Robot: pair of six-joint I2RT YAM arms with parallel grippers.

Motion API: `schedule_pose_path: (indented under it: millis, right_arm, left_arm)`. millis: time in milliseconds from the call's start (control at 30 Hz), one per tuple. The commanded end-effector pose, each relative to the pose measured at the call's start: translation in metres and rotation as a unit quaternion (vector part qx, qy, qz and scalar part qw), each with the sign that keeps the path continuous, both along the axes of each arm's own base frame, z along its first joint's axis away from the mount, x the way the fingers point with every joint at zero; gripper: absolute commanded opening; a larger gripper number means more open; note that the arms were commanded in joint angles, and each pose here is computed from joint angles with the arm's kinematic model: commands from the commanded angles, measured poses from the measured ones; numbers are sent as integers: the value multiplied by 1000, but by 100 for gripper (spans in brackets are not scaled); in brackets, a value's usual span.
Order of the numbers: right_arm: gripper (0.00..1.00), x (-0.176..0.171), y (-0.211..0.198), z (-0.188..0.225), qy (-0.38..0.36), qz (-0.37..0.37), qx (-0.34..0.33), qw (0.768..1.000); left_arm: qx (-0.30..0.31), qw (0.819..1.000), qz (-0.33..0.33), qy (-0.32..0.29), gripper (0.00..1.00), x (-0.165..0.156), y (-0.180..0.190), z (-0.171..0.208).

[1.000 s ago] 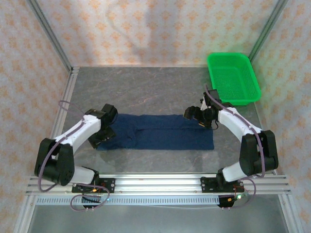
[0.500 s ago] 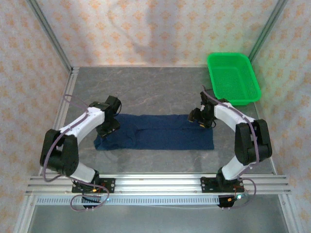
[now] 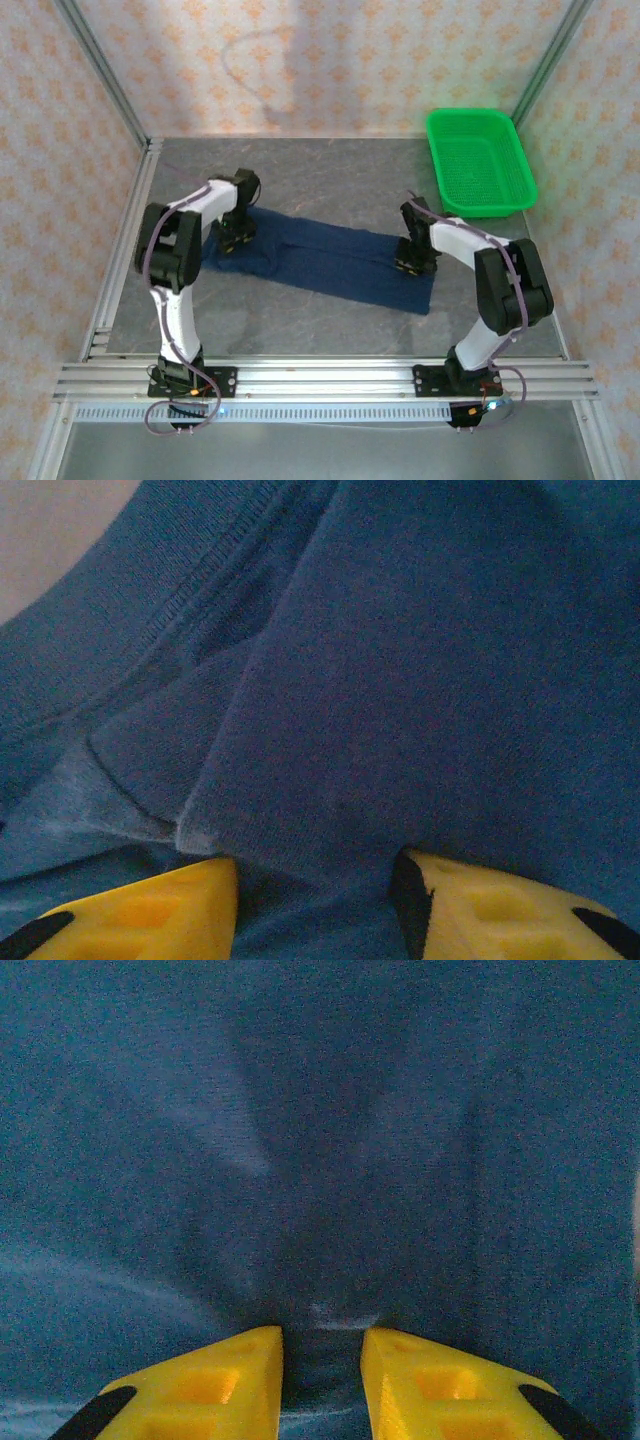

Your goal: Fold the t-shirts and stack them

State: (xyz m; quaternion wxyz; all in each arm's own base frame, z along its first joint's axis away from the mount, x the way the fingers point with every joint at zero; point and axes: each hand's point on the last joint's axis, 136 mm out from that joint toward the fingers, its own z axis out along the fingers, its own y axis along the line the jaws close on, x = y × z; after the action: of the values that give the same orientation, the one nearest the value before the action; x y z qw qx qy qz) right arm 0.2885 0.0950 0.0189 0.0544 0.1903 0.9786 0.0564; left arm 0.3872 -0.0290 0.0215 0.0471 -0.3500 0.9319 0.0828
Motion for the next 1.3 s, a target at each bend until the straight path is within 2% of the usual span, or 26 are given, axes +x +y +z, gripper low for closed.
schedule_pose_path:
  millis: [0, 200, 267, 433, 567, 700, 767, 833, 900, 1000, 1067, 1100, 1167, 1267]
  right_arm:
    - [28, -45, 11, -20, 71, -7, -18, 997]
    - [27, -58, 85, -16, 67, -14, 38, 997]
    - [28, -63, 120, -17, 72, -19, 64, 995]
    - [29, -68, 212, -14, 71, -42, 150, 985]
    - [31, -77, 281, -4, 74, -6, 184, 980]
    - [31, -107, 323, -2, 80, -3, 213, 974]
    - [39, -124, 333, 3, 67, -5, 215, 974]
    - [49, -131, 337, 15, 50, -10, 223, 973]
    - [53, -125, 340, 42, 14, -9, 247, 969]
    - [64, -110, 327, 96, -51, 22, 242, 969]
    - [69, -107, 315, 126, -78, 52, 238, 967]
    - [71, -107, 308, 135, -86, 61, 235, 966]
    - [74, -108, 294, 149, -98, 82, 228, 965]
    - [77, -108, 261, 158, -104, 108, 200, 968]
  left_arm:
    - [31, 998, -50, 11, 45, 45, 11, -18]
    - [8, 994, -108, -31, 45, 153, -1, -18]
    - [-26, 991, -108, -76, 45, 181, -10, -23]
    - [-124, 976, -73, -164, 45, 224, -25, -41]
    - [-183, 958, -78, -208, 45, 247, -42, -39]
    - [-191, 954, -88, -212, 45, 249, -47, -39]
    - [-188, 954, -108, -208, 49, 245, -49, -29]
    - [-200, 953, -115, -197, 60, 237, -52, -16]
    - [-218, 948, -125, -193, 63, 226, -57, 15]
    - [-200, 942, -137, -232, 69, 213, -48, 97]
    - [-203, 929, -129, -281, 77, 204, -36, 155]
    - [-208, 924, -124, -297, 87, 198, -30, 179]
    - [-217, 915, -124, -315, 89, 179, -20, 220]
    - [-209, 920, -146, -297, 89, 130, -15, 252]
